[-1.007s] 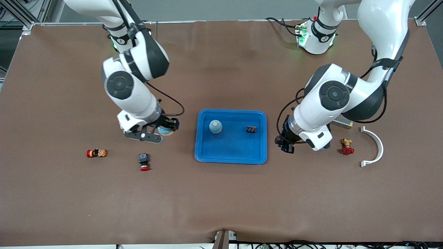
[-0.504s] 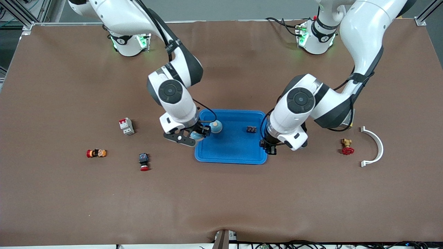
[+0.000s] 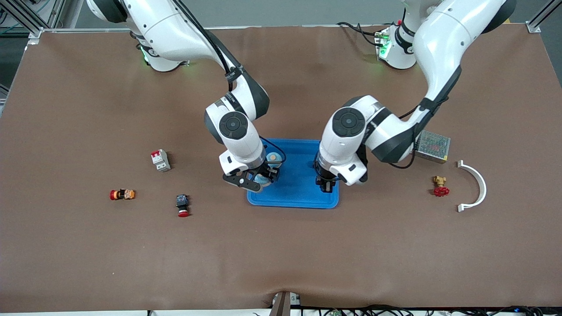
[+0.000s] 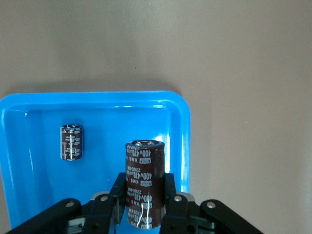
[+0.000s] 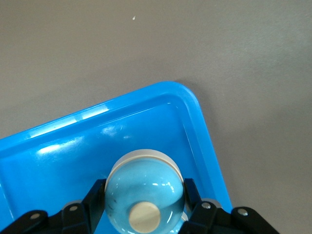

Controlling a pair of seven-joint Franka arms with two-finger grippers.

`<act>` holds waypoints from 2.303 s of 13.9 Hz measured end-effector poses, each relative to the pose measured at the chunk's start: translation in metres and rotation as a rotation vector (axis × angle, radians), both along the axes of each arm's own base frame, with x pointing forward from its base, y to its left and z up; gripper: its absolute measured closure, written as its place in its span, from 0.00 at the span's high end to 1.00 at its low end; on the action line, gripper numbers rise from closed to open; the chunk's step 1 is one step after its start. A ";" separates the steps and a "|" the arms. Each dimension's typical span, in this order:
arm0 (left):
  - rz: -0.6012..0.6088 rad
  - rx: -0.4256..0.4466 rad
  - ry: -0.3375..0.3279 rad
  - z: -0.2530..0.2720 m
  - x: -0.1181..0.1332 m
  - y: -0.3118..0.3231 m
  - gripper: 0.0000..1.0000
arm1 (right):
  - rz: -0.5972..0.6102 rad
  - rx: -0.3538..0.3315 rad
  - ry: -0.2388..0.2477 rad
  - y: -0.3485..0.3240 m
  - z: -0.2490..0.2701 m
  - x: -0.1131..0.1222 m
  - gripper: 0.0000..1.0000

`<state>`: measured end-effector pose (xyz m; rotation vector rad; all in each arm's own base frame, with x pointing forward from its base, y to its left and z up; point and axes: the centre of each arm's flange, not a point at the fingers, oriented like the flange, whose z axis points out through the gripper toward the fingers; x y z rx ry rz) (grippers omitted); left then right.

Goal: Place electrolytic capacitor and blue bell in tray
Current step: 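Lower the bell and capacitor into the tray and open both grippers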

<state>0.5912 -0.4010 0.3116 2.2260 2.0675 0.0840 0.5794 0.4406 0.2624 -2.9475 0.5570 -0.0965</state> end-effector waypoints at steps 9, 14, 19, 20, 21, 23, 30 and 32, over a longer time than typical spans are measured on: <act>-0.016 0.051 -0.024 -0.072 -0.011 -0.019 0.34 | -0.003 0.008 -0.017 0.012 -0.040 -0.001 0.69; -0.027 0.066 -0.010 -0.089 -0.016 -0.023 0.34 | -0.002 0.013 -0.033 0.015 -0.063 -0.002 0.69; -0.043 0.087 -0.003 -0.106 -0.019 -0.021 0.34 | 0.000 0.011 -0.037 0.016 -0.067 -0.001 0.71; -0.045 0.089 0.000 -0.109 -0.019 -0.021 0.34 | 0.000 0.011 -0.037 0.016 -0.067 -0.001 0.72; -0.046 0.091 0.004 -0.112 -0.020 -0.021 0.34 | 0.000 0.011 -0.039 0.016 -0.066 -0.001 0.80; -0.048 0.093 0.008 -0.114 -0.021 -0.021 0.34 | 0.003 0.011 -0.044 0.017 -0.065 0.000 0.99; -0.060 0.111 0.006 -0.126 -0.028 -0.024 0.34 | 0.020 -0.005 -0.057 0.020 -0.030 0.007 1.00; -0.061 0.112 0.007 -0.128 -0.029 -0.024 0.34 | 0.037 -0.030 -0.023 0.019 0.008 0.004 1.00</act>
